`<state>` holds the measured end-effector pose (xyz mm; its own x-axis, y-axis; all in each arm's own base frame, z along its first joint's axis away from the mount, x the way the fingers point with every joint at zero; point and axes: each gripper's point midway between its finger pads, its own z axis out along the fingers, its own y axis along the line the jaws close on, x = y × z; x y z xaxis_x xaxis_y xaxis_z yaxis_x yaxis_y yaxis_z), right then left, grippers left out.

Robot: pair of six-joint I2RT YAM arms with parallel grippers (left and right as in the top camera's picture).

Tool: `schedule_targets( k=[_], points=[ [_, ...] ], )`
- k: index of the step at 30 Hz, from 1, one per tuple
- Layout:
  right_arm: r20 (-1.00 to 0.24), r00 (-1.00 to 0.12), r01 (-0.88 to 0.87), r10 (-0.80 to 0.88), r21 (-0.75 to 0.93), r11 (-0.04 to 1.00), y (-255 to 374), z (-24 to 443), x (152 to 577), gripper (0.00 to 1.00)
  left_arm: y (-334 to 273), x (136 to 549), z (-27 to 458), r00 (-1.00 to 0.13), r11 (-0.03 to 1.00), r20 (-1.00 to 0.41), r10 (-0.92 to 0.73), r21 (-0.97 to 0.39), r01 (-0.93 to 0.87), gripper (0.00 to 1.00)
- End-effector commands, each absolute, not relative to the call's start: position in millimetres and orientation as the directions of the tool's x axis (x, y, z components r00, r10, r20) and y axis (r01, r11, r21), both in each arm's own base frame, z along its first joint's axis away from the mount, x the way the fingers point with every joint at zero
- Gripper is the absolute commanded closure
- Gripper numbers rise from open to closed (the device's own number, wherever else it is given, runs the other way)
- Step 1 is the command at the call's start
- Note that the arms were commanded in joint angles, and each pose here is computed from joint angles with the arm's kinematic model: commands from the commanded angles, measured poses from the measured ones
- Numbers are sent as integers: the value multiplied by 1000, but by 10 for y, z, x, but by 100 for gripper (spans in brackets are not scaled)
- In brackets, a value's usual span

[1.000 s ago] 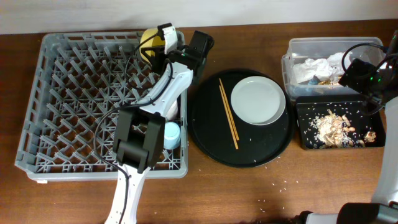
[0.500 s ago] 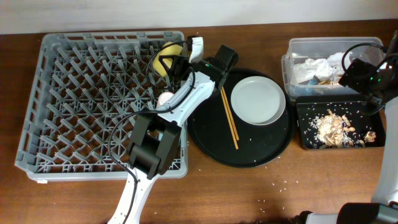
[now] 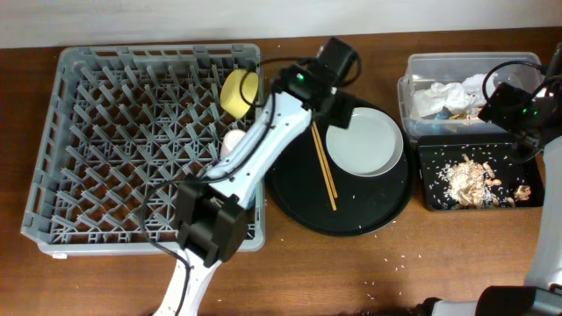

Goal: Sort waste into correct bins and load items into the dishwasher rack
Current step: 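Grasp the white plate edge with the left gripper, then lift the white plate and carry it over the rack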

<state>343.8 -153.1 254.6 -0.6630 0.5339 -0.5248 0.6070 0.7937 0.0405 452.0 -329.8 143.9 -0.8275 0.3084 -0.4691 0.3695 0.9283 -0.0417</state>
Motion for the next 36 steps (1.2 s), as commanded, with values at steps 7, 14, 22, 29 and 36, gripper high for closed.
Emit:
schedule_targets(
  k=[7, 14, 22, 29, 36],
  points=[
    [-527, -654, 623, 543, 33, 782, -1563, 2540, 3433, 1, -3703, 4481, 404, -765, 813, -384, 517, -60, 580, 21],
    [-527, -654, 623, 543, 33, 782, -1563, 2540, 3433, 2, -3769, 4496, 111, -766, 809, -372, 524, -63, 584, 43],
    [-527, -654, 623, 543, 33, 782, -1563, 2540, 3433, 2, -3774, 4484, 54, -769, 808, -363, 526, -69, 585, 99],
    [-527, -654, 623, 543, 33, 782, -1563, 2542, 3433, 1, -3598, 4726, 1373, -740, 841, -493, 457, -30, 540, 99],
    [-527, -654, 623, 543, 33, 782, -1563, 2542, 3433, 1, -1816, 4935, 3239, -650, 912, -688, 322, 410, 18, 100]
  ],
)
